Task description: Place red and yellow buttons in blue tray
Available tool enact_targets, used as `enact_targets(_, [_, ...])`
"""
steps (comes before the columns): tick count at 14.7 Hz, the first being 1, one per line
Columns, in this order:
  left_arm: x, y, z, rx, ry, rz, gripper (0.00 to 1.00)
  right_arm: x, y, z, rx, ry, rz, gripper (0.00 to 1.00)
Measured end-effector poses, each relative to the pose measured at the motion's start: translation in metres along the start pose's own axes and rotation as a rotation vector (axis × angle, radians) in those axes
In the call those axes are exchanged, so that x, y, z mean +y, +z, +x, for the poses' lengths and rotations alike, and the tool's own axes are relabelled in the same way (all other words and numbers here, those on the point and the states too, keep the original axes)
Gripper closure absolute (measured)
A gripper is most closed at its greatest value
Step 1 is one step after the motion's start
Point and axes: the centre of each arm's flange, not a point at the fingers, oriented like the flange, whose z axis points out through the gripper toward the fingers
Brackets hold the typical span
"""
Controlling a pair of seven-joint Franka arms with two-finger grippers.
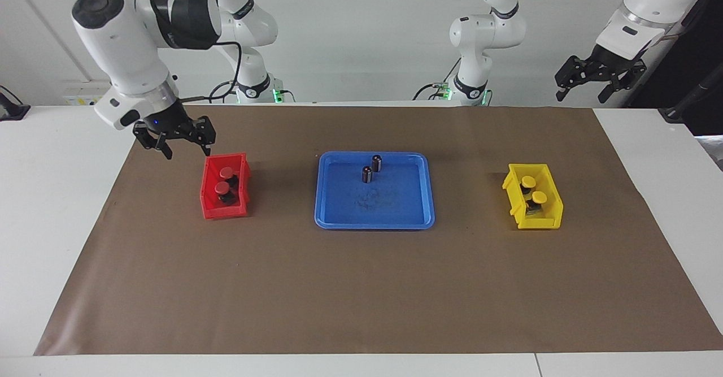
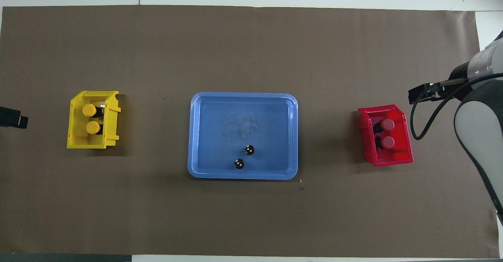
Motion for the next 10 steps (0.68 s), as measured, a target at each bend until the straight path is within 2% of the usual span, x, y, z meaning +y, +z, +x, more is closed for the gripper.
enact_targets(4, [0.0, 0.0, 0.0, -0.001, 0.001, 0.0, 0.0, -0.001, 0.067, -0.004, 0.014, 0.001, 0.004, 0.22])
enact_targets(7, [0.0, 0.001, 0.0, -0.001, 0.0, 0.0, 0.0, -0.003, 0.093, -0.004, 0.023, 0.023, 0.04, 0.24])
enact_targets(10, [-0.002, 0.003, 0.0, -0.007, -0.004, -0.001, 0.0, -0.004, 0.114, -0.007, 0.04, 0.027, 0.041, 0.26])
